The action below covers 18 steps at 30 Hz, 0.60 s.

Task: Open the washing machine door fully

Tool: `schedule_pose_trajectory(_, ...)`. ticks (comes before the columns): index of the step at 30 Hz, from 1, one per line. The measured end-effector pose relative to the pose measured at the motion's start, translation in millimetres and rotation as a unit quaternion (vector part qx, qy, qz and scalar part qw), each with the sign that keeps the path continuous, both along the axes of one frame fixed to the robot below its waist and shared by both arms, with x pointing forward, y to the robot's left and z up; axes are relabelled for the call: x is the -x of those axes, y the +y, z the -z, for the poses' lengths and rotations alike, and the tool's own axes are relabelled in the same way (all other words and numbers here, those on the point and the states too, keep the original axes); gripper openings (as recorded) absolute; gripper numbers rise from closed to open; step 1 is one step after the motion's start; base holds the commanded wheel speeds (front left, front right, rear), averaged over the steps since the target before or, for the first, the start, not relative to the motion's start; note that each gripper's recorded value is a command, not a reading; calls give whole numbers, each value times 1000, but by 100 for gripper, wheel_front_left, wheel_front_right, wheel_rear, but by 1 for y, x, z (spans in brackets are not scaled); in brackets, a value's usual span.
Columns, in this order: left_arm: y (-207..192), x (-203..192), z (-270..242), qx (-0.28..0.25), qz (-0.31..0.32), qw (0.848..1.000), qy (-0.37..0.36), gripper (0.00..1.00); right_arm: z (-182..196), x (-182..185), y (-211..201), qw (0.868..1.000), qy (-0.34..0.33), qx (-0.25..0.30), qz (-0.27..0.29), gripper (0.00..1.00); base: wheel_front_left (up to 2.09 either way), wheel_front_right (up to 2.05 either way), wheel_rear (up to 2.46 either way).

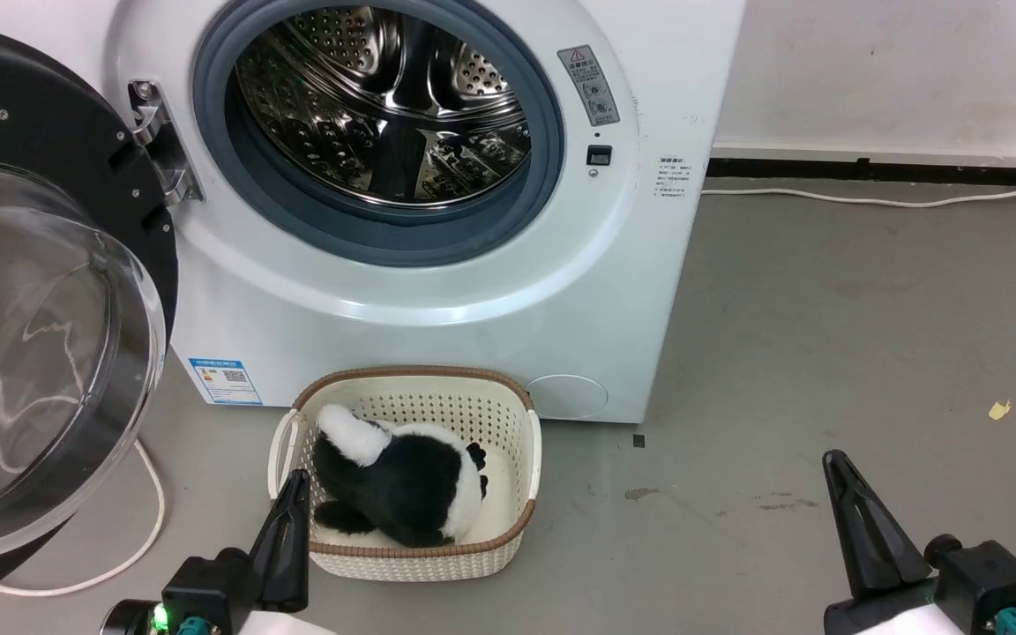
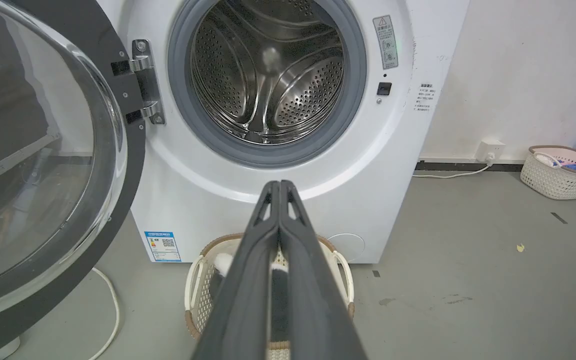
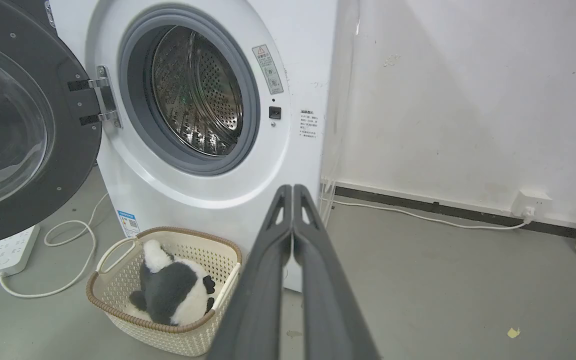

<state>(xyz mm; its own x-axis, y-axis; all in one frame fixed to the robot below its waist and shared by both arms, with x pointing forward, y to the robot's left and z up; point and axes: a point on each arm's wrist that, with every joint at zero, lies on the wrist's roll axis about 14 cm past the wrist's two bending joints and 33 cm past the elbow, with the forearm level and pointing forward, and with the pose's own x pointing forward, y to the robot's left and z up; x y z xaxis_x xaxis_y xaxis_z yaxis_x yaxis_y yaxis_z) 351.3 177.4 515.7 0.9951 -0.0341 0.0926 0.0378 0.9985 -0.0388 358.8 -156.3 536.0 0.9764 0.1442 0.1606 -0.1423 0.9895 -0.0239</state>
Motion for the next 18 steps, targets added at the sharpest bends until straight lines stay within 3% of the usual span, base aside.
schedule_pose_trajectory(18,0,-2,1,-9,-1,1000,11,0,4,0,-1,1000,15,3,2,0,0,0,0)
